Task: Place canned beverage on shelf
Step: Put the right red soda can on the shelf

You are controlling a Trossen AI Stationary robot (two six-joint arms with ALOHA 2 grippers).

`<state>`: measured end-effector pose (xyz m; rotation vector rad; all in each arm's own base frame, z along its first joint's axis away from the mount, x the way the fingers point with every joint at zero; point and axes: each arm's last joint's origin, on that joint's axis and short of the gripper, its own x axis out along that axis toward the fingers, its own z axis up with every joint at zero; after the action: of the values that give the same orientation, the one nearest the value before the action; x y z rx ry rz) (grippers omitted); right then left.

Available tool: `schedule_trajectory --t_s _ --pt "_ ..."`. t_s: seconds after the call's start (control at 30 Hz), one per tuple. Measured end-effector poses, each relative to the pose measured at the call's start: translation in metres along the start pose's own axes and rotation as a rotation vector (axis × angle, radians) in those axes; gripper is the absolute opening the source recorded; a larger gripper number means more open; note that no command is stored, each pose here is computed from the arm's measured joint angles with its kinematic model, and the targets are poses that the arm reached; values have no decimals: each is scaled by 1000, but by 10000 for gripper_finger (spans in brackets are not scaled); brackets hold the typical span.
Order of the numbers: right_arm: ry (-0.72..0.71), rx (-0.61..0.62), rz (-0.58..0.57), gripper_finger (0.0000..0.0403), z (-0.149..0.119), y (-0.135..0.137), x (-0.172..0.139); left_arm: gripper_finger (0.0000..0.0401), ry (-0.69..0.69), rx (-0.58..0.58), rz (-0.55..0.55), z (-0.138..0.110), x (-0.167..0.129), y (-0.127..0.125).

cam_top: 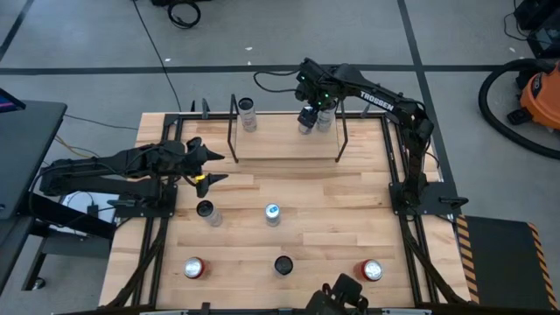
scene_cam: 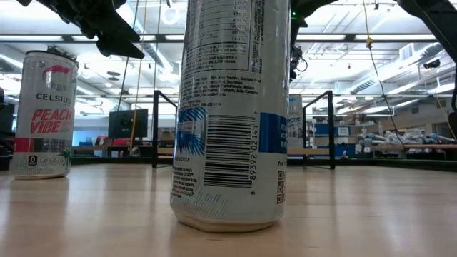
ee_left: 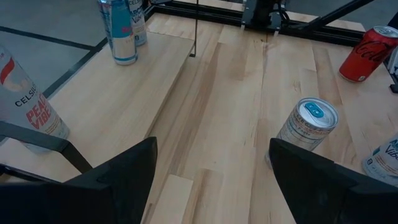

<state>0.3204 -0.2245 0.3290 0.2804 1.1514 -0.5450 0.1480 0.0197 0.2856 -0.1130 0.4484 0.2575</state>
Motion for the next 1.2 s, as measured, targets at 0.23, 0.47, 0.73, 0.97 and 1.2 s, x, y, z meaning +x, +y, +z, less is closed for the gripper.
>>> schedule_trajectory --t_s 0.23,0.47,0.73,0.97,1.2 --pt "13 18 -8 297 0 -3 5 311 0 0 0 0 0 0" --pt "8 33 -13 297 1 -3 6 311 0 0 0 0 0 0" --pt "18 46 7 297 0 -3 6 311 0 0 0 0 0 0" --pt "16 64 18 297 0 -3 6 311 0 1 0 0 0 0" --pt "14 71 18 297 0 -3 6 311 0 1 0 0 0 0"
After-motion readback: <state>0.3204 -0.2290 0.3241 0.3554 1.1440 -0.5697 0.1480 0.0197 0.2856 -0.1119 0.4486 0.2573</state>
